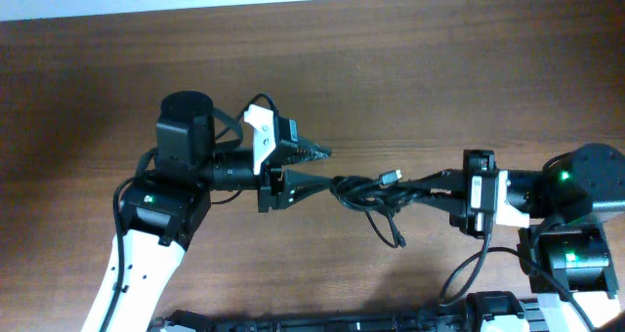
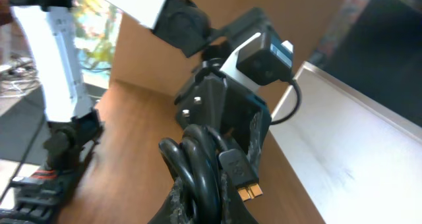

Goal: Untangle cables

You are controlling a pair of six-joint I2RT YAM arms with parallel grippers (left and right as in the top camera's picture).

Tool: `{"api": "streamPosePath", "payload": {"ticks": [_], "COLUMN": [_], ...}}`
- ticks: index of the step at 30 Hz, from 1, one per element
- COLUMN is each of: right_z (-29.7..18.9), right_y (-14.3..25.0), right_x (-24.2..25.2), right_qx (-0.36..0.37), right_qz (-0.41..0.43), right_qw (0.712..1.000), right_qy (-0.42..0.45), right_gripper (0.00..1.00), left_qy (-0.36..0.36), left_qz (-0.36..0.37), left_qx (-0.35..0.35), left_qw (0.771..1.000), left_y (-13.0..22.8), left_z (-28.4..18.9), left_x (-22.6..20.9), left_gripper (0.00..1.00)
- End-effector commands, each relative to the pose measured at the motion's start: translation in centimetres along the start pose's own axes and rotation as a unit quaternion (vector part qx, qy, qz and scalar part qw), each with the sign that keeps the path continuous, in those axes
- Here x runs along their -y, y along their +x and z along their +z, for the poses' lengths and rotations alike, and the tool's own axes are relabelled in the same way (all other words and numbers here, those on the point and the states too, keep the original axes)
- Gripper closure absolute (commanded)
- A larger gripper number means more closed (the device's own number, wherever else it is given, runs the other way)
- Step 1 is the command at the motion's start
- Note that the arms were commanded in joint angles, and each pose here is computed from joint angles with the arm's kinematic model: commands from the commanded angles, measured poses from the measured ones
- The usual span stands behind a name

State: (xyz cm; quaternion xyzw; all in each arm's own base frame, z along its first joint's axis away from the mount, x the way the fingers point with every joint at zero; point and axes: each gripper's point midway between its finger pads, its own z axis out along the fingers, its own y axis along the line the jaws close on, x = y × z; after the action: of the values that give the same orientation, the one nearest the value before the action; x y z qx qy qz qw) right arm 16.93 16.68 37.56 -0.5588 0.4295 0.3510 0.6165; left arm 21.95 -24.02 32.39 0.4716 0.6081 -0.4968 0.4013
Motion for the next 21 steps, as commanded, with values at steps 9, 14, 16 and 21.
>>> {"api": "streamPosePath", "payload": {"ticks": [9,14,16,21], "right_z": [-1.4,-2.5,-2.6,-3.1], "right_y": [-2.6,-2.8,-3.5,-4.4], "right_x": [7.1,9.3,9.4,10.1], "right_qx": [0.025,0.044,0.058,0.082], "right_qz": [0.103,0.136,0.145,0.153], "right_qw": [0.974,0.953,0.95,0.941], "right_qy": [0.2,0.268,0.269,0.289], "right_gripper": [0.96,0.96,0.96,0.96], "left_qy": [-0.114,-0.101,-0.094,-0.09], "left_qz": [-0.209,-0.294,-0.323,-0.377], "left_qx": [0.05,0.089,0.102,0.12], "left_qw": [0.97,0.946,0.936,0.914], "left_y": [-2.6,-4.3,-5.0,-5.6], "left_z": [-0.4,-0.6,-0.6,-0.5], "left_x": [-4.4,-4.4,-4.4,-4.5], "left_gripper": [0.25,0.04,0.03,0.06]}}
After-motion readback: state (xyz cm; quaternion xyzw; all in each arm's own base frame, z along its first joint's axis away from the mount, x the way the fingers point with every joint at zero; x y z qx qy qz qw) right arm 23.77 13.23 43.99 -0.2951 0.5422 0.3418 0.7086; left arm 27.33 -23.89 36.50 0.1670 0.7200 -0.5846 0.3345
